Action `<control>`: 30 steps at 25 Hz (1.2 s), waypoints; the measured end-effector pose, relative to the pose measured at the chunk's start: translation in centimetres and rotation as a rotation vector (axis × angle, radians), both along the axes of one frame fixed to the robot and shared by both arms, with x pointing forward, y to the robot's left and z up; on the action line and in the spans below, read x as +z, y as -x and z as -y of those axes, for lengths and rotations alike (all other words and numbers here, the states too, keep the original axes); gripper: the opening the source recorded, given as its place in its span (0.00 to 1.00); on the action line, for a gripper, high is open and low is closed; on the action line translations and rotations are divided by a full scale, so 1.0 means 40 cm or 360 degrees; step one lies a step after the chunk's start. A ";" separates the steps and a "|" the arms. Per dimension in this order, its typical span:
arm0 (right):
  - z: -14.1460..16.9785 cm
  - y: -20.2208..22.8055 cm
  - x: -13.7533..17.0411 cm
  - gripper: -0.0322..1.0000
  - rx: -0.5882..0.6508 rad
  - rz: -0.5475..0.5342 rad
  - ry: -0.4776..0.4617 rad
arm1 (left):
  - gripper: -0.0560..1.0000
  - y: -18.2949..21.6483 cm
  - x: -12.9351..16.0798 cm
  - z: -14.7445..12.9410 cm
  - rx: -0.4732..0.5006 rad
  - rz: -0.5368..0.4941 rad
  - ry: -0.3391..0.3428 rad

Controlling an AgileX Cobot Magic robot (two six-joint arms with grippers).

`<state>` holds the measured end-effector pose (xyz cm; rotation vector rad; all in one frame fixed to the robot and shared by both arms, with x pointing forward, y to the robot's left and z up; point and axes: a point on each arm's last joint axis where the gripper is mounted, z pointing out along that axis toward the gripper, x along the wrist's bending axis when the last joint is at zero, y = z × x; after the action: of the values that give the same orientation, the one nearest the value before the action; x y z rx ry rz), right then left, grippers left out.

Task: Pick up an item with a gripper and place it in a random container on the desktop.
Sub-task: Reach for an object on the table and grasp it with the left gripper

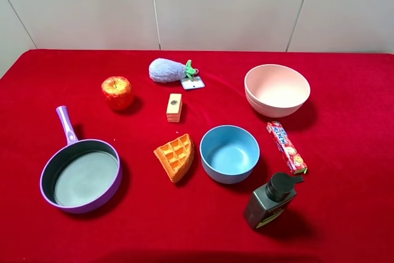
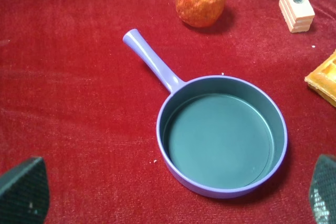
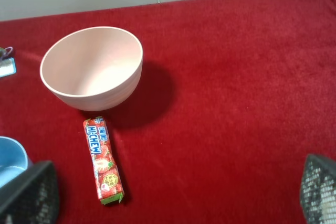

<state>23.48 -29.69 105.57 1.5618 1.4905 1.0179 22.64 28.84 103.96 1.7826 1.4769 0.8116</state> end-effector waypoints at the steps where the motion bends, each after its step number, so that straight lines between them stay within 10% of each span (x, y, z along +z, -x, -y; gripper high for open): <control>1: 0.000 0.000 0.000 0.70 0.0000 0.0000 0.0000 | 0.99 0.000 0.000 0.000 0.0000 0.0000 0.0000; 30: 0.000 0.000 0.000 0.70 0.0000 0.0000 0.0000 | 0.99 0.000 0.000 -0.003 0.0011 0.0004 -0.0015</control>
<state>23.48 -29.69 105.57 1.5618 1.4905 1.0179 22.66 28.95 103.97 1.7838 1.4805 0.8256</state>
